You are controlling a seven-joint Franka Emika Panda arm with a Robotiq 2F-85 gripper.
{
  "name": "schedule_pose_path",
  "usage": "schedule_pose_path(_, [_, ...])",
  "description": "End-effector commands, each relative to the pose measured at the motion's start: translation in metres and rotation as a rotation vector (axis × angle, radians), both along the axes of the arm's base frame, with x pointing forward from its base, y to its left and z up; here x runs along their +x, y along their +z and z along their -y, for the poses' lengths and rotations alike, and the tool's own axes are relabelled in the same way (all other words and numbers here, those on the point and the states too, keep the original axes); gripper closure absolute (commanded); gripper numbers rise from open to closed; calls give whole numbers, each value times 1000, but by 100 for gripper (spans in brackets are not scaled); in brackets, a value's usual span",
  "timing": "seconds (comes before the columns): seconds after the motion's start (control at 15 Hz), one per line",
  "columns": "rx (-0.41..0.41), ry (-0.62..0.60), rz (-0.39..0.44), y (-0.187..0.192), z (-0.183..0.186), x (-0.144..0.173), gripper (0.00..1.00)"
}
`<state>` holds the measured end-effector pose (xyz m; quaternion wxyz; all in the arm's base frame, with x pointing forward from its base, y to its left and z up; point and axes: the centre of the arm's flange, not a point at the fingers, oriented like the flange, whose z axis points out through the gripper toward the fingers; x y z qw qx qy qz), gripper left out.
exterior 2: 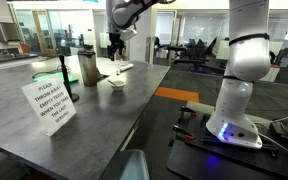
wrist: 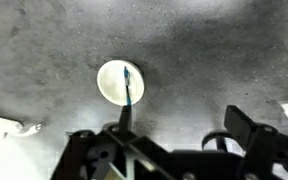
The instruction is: Remove the pen from the bowl
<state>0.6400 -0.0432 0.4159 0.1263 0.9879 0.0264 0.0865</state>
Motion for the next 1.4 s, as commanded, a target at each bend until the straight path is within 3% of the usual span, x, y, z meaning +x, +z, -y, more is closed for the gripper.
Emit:
schedule_pose_path(0.0, [2,7,3,-1,3,3,0])
schedule_pose_path(0.4, [34,84,-48,-17,24,17,0])
schedule_pose_path(0.93, [38,70,-93,-50,62,47,0])
schedule_pose_path(1.33, [61,44,-99,-76,111,66,0])
